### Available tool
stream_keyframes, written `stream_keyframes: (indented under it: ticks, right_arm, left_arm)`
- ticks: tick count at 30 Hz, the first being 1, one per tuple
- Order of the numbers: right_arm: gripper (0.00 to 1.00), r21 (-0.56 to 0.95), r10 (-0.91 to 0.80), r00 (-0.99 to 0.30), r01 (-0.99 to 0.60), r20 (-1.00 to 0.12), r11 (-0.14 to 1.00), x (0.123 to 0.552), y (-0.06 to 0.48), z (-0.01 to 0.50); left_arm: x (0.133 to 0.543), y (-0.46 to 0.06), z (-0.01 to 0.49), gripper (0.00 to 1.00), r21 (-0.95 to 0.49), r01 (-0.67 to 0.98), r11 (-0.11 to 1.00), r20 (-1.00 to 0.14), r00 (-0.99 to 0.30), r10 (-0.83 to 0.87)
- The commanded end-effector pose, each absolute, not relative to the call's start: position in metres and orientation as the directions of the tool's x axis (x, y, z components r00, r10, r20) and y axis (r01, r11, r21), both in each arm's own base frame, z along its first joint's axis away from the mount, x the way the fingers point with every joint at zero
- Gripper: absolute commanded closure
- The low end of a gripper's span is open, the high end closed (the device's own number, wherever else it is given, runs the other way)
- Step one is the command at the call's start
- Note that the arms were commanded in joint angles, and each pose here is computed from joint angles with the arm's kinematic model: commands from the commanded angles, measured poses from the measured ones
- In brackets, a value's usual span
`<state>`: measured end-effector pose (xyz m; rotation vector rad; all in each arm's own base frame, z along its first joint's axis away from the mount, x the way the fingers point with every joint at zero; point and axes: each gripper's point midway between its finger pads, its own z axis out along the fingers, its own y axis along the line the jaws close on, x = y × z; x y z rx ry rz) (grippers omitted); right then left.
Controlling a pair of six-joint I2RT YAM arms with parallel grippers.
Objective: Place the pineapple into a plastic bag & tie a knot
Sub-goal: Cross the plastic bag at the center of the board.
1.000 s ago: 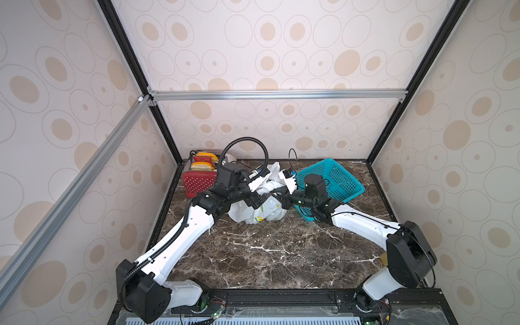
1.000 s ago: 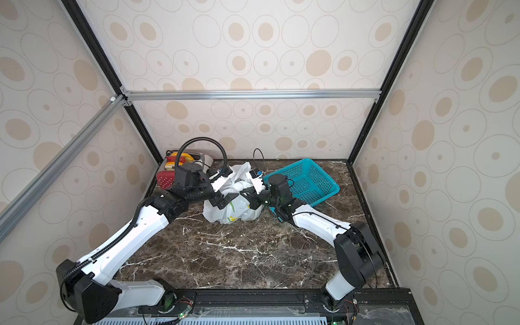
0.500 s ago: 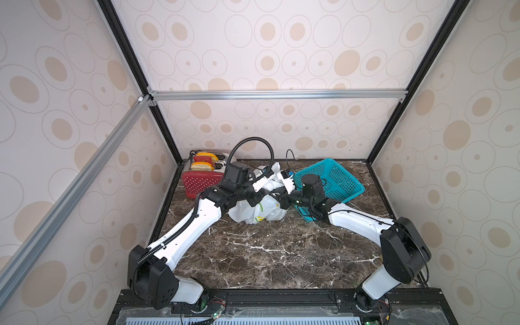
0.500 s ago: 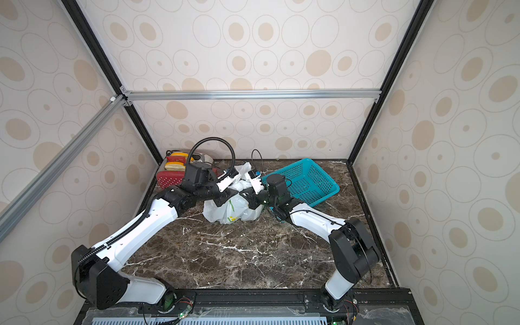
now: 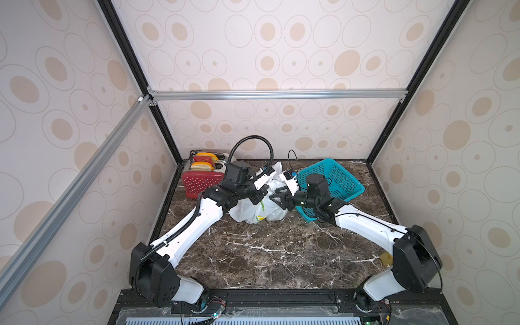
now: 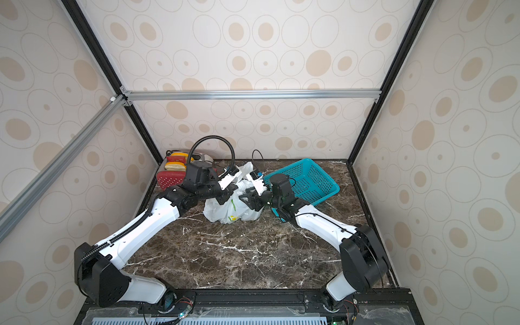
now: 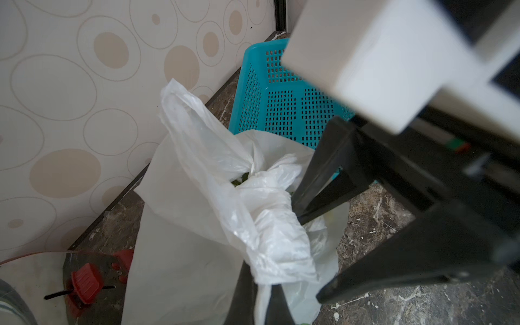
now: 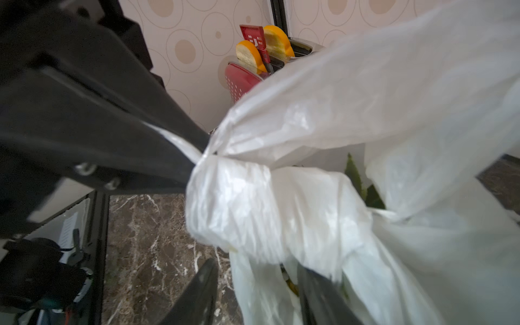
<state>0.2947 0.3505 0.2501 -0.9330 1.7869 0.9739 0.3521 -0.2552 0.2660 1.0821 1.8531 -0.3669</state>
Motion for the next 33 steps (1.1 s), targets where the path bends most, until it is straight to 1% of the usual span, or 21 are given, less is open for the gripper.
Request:
stream_keyframes:
  ticks: [1,4,5,6,7,9,10,12,13,14,15,18,20,21,23,29,31,33]
  right_arm:
    - [0.45,0.264,-0.253,-0.378,-0.883,-0.891,0.388,0.267,0.329,0.259]
    - [0.46,0.306,-0.26,-0.436,-0.855,-0.862,0.42,0.254,0.311,0.274]
    - [0.48,0.32,-0.244,-0.466,-0.826,-0.851,0.464,0.257,0.304,0.279]
    - [0.52,0.332,-0.219,-0.495,-0.79,-0.841,0.515,0.26,0.297,0.284]
    - [0.57,0.352,-0.178,-0.524,-0.75,-0.833,0.56,0.266,0.292,0.291]
    - [0.65,0.463,-0.021,-0.624,-0.601,-0.781,0.652,0.28,0.281,0.309]
    - [0.65,0.53,0.069,-0.666,-0.523,-0.743,0.667,0.287,0.279,0.315]
    - [0.6,0.678,0.232,-0.734,-0.393,-0.638,0.621,0.296,0.284,0.328]
    - [0.54,0.743,0.3,-0.762,-0.329,-0.573,0.583,0.3,0.288,0.33]
    - [0.5,0.811,0.364,-0.791,-0.263,-0.491,0.523,0.305,0.295,0.332]
    - [0.48,0.864,0.415,-0.815,-0.193,-0.405,0.465,0.309,0.301,0.331]
    - [0.43,0.959,0.53,-0.837,0.023,-0.136,0.284,0.322,0.314,0.32]
    - [0.37,0.974,0.555,-0.831,0.099,-0.031,0.203,0.331,0.322,0.318]
    - [0.34,0.975,0.564,-0.826,0.121,-0.003,0.184,0.334,0.324,0.317]
    - [0.34,0.973,0.579,-0.814,0.165,0.042,0.163,0.34,0.327,0.314]
    - [0.3,0.943,0.63,-0.765,0.292,0.131,0.158,0.34,0.32,0.286]
    - [0.3,0.941,0.637,-0.762,0.291,0.117,0.175,0.338,0.316,0.286]
    - [0.3,0.932,0.656,-0.751,0.286,0.073,0.223,0.334,0.306,0.288]
  left_arm:
    - [0.353,-0.258,0.279,1.0,0.189,0.8,0.57,-0.859,-0.147,0.491]
    - [0.354,-0.258,0.279,1.0,0.189,0.797,0.573,-0.863,-0.143,0.484]
    - [0.353,-0.259,0.28,1.0,0.188,0.798,0.572,-0.865,-0.141,0.481]
    - [0.353,-0.259,0.28,1.0,0.184,0.797,0.575,-0.868,-0.142,0.476]
    - [0.353,-0.259,0.28,1.0,0.182,0.797,0.575,-0.87,-0.142,0.472]
    - [0.352,-0.259,0.279,1.0,0.176,0.798,0.576,-0.872,-0.145,0.467]
    - [0.352,-0.259,0.279,1.0,0.174,0.798,0.577,-0.873,-0.146,0.466]
    - [0.351,-0.259,0.279,1.0,0.17,0.799,0.576,-0.874,-0.148,0.464]
    - [0.351,-0.259,0.28,1.0,0.169,0.8,0.576,-0.874,-0.148,0.462]
    - [0.351,-0.259,0.28,1.0,0.168,0.799,0.577,-0.875,-0.149,0.461]
    - [0.351,-0.259,0.28,1.0,0.167,0.799,0.578,-0.876,-0.149,0.459]
    - [0.35,-0.259,0.28,1.0,0.165,0.799,0.578,-0.876,-0.151,0.459]
    - [0.35,-0.259,0.28,1.0,0.162,0.8,0.578,-0.876,-0.154,0.457]
    - [0.349,-0.259,0.281,1.0,0.161,0.8,0.577,-0.876,-0.154,0.457]
    - [0.349,-0.259,0.281,1.0,0.16,0.8,0.578,-0.876,-0.155,0.457]
    - [0.349,-0.257,0.281,1.0,0.162,0.797,0.582,-0.874,-0.157,0.459]
    - [0.349,-0.257,0.28,1.0,0.163,0.797,0.582,-0.874,-0.158,0.46]
    - [0.348,-0.257,0.28,1.0,0.165,0.797,0.582,-0.872,-0.158,0.464]
